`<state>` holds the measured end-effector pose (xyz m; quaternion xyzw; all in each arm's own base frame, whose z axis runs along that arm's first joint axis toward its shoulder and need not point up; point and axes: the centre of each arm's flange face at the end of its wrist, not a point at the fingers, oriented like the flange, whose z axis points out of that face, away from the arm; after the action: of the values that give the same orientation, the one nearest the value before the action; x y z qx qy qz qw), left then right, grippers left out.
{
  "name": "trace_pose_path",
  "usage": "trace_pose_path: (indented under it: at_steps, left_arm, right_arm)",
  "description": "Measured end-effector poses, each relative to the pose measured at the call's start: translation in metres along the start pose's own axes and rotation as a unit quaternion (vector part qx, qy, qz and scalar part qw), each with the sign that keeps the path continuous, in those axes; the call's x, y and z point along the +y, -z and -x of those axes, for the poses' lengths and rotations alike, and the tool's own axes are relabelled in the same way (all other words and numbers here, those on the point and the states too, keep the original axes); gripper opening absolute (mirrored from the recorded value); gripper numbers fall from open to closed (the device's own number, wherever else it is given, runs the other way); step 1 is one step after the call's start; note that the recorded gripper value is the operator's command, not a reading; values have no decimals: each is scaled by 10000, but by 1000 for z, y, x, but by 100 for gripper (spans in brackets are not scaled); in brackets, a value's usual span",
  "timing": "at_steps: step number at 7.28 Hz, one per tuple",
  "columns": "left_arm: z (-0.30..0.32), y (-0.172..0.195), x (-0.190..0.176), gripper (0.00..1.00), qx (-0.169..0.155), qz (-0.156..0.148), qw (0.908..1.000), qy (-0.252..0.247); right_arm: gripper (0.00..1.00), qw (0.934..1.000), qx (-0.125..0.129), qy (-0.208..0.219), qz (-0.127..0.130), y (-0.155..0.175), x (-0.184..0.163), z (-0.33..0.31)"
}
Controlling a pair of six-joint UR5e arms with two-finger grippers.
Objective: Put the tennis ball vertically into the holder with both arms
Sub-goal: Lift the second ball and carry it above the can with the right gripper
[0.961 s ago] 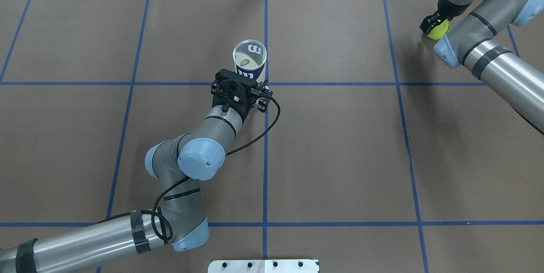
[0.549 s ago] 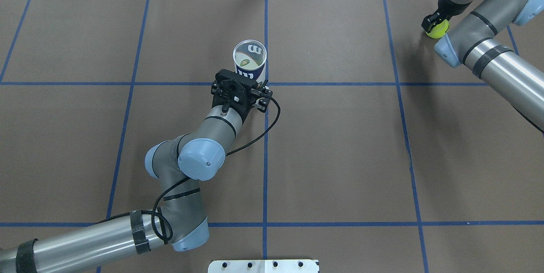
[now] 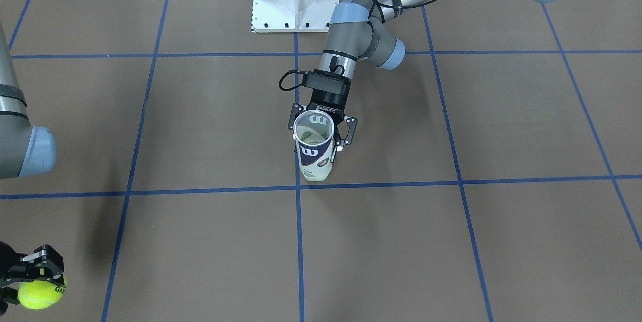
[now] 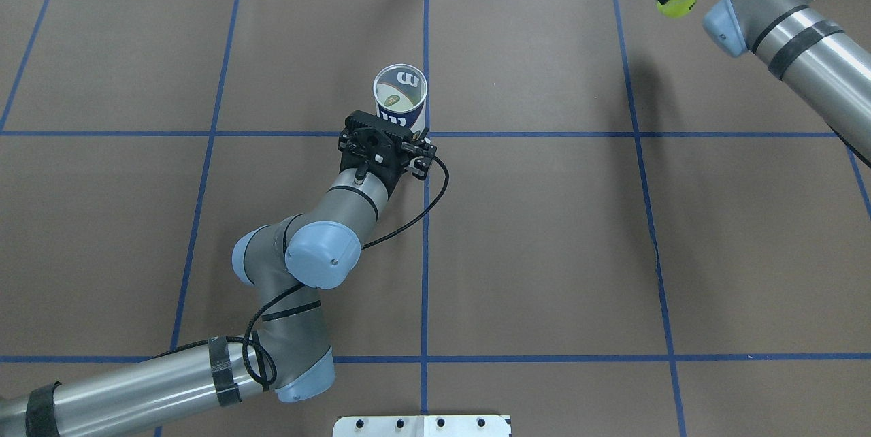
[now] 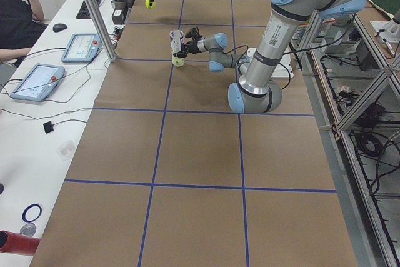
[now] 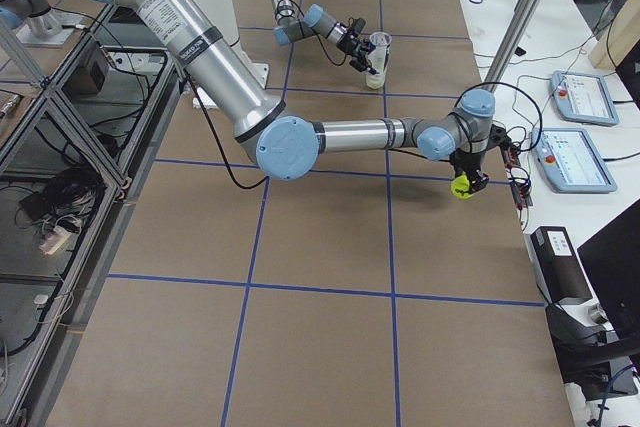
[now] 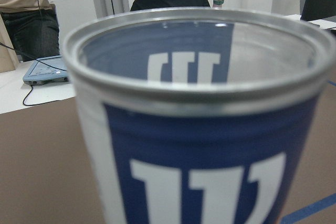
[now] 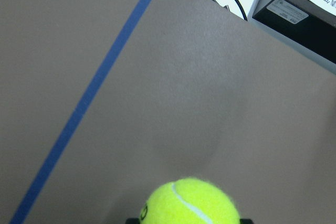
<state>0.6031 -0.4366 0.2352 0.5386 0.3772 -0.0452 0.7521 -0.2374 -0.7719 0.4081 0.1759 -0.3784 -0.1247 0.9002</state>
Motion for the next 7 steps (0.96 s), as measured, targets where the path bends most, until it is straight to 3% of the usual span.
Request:
trace_pose_path:
  at_steps: [2,4,5,7]
  left_arm:
    - [-1,0,0,83,6,0,10000,8]
    - [-1,0,0,83,7,1,10000,9]
    - [-1,0,0,83,9,-1,10000,10]
    - [-1,0,-1,83,7,-5,10000,13]
  right_arm:
    - [0,9950,-605,-792,-24,76,-41,105]
    - [0,9825,-1073,-1511,162,132,-68,260]
    - [0,9765,-1227,-1763,201,147,-71,324]
    - [0,9716,-1412,-1870,326,153,-60,393]
